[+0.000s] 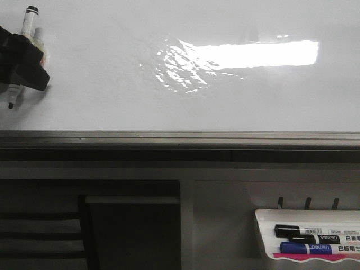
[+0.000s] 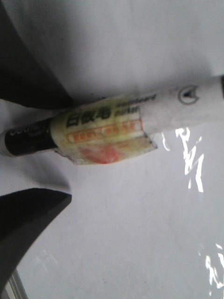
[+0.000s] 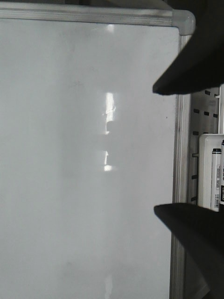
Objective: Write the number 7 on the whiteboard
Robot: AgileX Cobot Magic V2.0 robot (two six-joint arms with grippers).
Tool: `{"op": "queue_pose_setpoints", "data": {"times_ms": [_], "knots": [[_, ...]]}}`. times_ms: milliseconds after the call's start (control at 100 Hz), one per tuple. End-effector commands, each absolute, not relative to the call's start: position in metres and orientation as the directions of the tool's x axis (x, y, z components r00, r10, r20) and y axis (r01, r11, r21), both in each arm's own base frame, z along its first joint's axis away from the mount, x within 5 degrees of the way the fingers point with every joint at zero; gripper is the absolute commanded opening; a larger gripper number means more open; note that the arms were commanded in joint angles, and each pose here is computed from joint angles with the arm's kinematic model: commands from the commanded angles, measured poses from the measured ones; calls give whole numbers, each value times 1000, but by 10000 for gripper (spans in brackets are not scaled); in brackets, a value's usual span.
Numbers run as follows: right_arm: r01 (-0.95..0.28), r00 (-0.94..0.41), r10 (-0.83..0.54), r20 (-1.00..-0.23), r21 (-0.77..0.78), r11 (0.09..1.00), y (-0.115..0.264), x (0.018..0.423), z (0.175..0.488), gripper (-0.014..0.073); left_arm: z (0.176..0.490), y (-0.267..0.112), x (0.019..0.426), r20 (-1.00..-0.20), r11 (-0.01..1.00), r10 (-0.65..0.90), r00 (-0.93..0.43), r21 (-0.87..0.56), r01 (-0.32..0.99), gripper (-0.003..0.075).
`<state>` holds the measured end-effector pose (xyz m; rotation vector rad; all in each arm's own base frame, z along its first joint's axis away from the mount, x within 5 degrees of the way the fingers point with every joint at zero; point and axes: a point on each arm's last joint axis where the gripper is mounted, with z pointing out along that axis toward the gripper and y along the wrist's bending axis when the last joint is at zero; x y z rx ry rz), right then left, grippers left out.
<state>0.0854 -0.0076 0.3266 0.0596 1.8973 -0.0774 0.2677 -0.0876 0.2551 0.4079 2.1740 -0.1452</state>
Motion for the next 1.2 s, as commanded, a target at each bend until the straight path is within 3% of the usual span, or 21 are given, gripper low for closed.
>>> {"op": "queue_pose_setpoints", "data": {"times_ms": [0, 610, 810, 1010, 1090, 1190], "knots": [[81, -238, -13, -971, -33, 996, -8, 88, 342, 428, 275, -89, 273, -865, 942, 202, -460, 43, 332, 278], [81, -238, -13, -971, -33, 996, -8, 88, 342, 428, 274, -87, 271, -843, 937, 237, -483, 67, 343, 17], [85, -357, 3, -934, -30, 996, -9, 91, 349, 428, 293, -87, 263, -741, 909, 353, -571, 129, 395, -20], [23, -537, -17, -844, -35, 999, -5, 113, 351, 428, 317, -107, 246, -577, 783, 571, -584, 169, 598, -20], [-106, -584, -90, -807, -34, 994, 3, 123, 351, 428, 327, -121, 236, -551, 691, 648, -526, 136, 710, -20], [-316, -603, -192, -774, 12, 949, 20, 135, 355, 426, 333, -140, 222, -537, 489, 767, -353, 132, 862, -20]]}}
